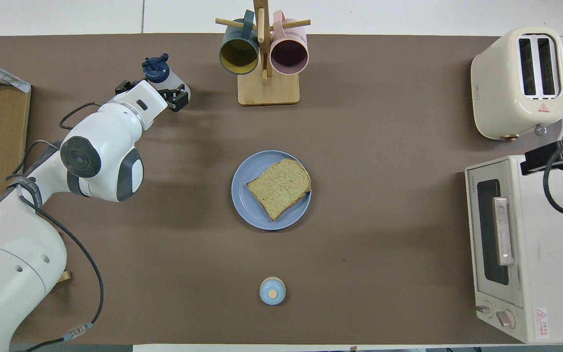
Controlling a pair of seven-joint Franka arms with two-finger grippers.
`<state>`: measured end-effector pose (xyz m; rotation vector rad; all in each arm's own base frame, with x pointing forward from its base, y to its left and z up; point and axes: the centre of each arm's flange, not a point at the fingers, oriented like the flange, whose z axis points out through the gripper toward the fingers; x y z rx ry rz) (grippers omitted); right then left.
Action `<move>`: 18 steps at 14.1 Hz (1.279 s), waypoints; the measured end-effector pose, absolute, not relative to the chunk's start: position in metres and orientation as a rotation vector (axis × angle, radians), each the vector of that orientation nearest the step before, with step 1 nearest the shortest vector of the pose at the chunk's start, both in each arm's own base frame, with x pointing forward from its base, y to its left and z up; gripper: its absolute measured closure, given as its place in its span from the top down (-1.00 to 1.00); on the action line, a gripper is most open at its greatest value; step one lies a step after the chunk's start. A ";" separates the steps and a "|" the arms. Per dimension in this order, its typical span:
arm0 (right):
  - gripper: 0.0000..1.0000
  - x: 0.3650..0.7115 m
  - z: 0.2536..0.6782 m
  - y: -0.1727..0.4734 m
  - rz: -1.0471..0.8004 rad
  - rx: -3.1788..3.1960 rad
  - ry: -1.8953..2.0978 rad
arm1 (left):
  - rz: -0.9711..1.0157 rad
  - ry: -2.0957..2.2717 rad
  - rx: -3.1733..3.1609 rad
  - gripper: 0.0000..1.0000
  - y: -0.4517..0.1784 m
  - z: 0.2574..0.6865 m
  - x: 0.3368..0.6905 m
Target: Put bread on plate and add seasoning
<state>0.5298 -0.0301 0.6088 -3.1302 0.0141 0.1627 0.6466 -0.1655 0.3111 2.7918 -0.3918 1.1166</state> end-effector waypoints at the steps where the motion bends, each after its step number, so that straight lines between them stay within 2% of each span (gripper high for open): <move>1: 1.00 0.530 0.609 -0.030 0.163 -3.130 0.014 | 1.116 -0.392 2.792 1.00 -0.166 0.311 0.647; 6: 1.00 0.530 0.609 -0.030 0.163 -3.130 0.014 | 1.077 -0.398 2.807 1.00 -0.164 0.294 0.633; 8: 1.00 0.530 0.609 -0.030 0.163 -3.130 0.014 | 1.077 -0.404 2.806 1.00 -0.163 0.300 0.620; 12: 1.00 0.530 0.609 -0.030 0.163 -3.130 0.014 | 1.039 -0.420 2.805 1.00 -0.173 0.331 0.565; 15: 1.00 0.530 0.609 -0.030 0.163 -3.130 0.014 | 0.856 -0.350 2.837 1.00 -0.226 0.361 0.531; 18: 1.00 0.530 0.609 -0.030 0.163 -3.130 0.014 | 0.665 -0.306 2.928 1.00 -0.264 0.421 0.519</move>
